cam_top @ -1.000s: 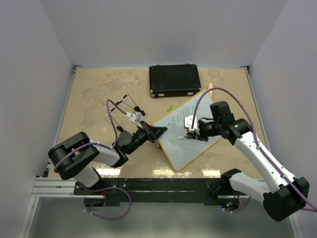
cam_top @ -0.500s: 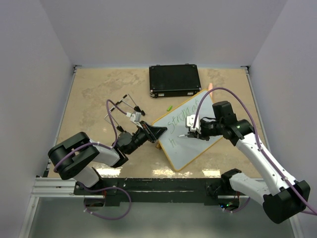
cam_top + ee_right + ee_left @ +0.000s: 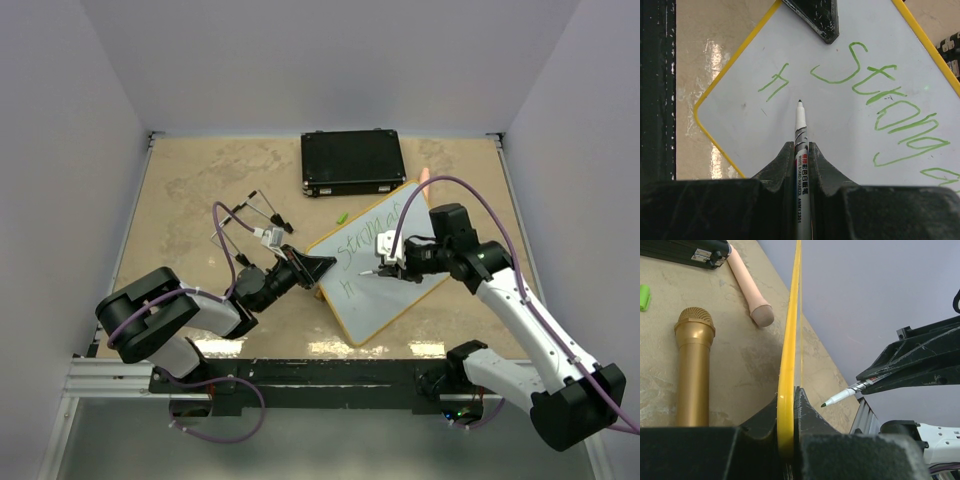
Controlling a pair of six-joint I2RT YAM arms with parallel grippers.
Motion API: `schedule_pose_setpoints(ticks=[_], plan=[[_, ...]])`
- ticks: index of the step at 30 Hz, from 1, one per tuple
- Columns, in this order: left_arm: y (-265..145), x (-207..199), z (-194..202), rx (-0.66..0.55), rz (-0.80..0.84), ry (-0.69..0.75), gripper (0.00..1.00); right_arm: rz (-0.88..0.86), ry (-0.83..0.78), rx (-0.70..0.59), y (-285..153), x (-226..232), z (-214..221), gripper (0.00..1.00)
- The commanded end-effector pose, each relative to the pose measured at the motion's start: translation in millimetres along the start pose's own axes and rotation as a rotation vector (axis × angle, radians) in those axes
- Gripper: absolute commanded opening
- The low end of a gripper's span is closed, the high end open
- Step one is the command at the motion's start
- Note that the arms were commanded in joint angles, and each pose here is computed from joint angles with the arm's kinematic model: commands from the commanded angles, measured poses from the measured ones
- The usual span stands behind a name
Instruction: Write a sentence on the whiteboard
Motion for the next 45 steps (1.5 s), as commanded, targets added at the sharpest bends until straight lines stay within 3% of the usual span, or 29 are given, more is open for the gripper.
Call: schedule_pose_setpoints(ticks=[1,45], plan=[[-4,3,-4,-0.029,0.007,0.085,0.00,-0.005,-0.009,-0.022,1,1,-1,0.00],[1,0,-3,-0.023,0.024,0.086,0.00,-0.065,0.007,0.034,30,8,11,0.00]])
Point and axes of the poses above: each gripper's point midway between its finger pads, its own y axis out along the fingers, its own x axis along the line the jaws close on, z = x × y, the point moved 3 cm from there along -y, back along the fingers, and after that the axes turned 1 degree about -y, right-handed, at the moved point
